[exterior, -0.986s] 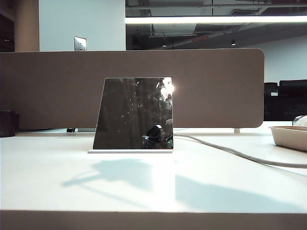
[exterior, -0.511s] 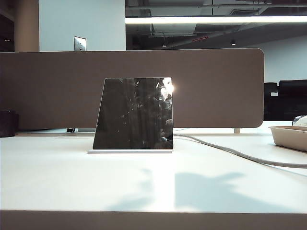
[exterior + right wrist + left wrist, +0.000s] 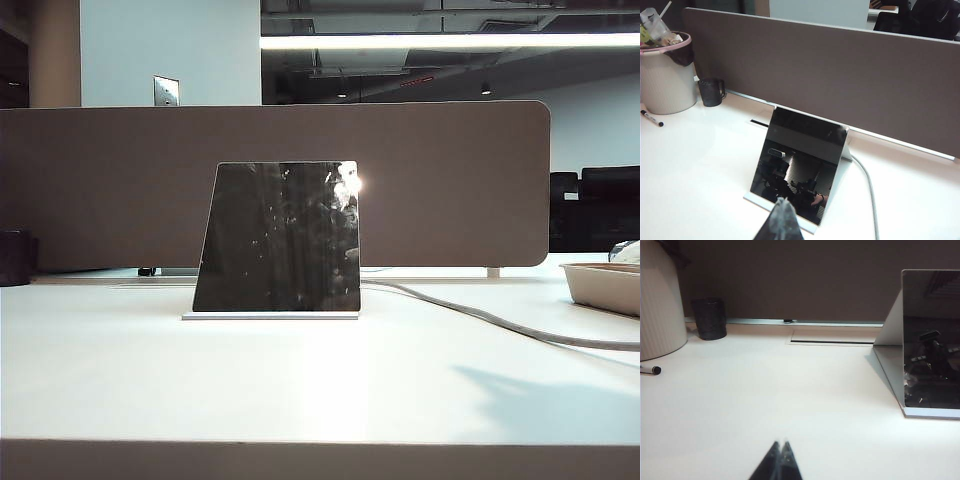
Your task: Push the base of the mirror on the table to move it forward for a short distance.
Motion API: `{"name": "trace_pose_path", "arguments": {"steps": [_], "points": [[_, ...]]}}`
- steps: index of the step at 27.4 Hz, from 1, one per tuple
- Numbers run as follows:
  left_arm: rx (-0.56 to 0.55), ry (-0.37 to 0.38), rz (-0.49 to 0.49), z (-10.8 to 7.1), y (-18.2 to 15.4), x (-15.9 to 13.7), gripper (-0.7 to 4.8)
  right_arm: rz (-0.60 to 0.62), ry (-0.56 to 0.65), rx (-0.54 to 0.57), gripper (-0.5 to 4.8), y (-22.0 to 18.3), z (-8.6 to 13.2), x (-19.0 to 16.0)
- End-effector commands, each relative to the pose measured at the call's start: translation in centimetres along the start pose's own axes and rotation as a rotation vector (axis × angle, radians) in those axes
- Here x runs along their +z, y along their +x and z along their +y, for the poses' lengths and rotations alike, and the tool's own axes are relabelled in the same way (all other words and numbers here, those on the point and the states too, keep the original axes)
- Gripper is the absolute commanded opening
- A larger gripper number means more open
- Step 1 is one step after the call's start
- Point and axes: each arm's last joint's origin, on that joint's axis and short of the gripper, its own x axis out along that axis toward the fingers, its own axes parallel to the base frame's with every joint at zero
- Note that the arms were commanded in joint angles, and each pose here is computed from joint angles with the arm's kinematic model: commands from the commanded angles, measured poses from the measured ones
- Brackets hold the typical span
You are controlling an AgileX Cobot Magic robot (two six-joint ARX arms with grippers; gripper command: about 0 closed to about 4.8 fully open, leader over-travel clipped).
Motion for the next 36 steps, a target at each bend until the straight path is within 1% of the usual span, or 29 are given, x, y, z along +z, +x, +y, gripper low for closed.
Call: {"name": "trace_pose_path", "arguments": {"steps": [1, 9, 13, 17, 20, 28, 30, 36], "points": [[-0.004, 0.004, -0.009, 0.0, 0.0, 0.1, -0.01, -0.025, 0.009, -0.005, -0.05, -0.7, -0.5, -0.7], [-0.005, 0.004, -0.01, 0.0, 0.0, 0.1, -0.01, -0.061, 0.023, -0.053, -0.05, -2.7, -2.7, -3.9], [-0.004, 0.004, -0.01, 0.0, 0.0, 0.1, -0.01, -0.102, -0.017, -0.083, -0.05, -3.6, -3.8, -5.8], [-0.005, 0.004, -0.01, 0.0, 0.0, 0.1, -0.01, -0.125, -0.027, -0.036, -0.05, -4.3, -4.5, -6.7], [-0.005, 0.004, -0.009, 0.0, 0.0, 0.1, -0.01, -0.138, -0.036, -0.028, -0.04, -4.8, -4.9, -6.9], [-0.054, 0.003, -0.009, -0.5, 0.0, 0.1, -0.01, -0.09, -0.063, 0.047, -0.04, -5.1, -5.4, -7.5], [-0.069, 0.002, -0.009, -0.6, 0.0, 0.1, -0.01, -0.093, -0.062, 0.041, -0.04, -5.2, -5.6, -7.6], [-0.068, 0.002, -0.009, -0.6, 0.0, 0.1, -0.01, -0.113, -0.066, 0.022, -0.04, -5.8, -6.3, -8.3]]}}
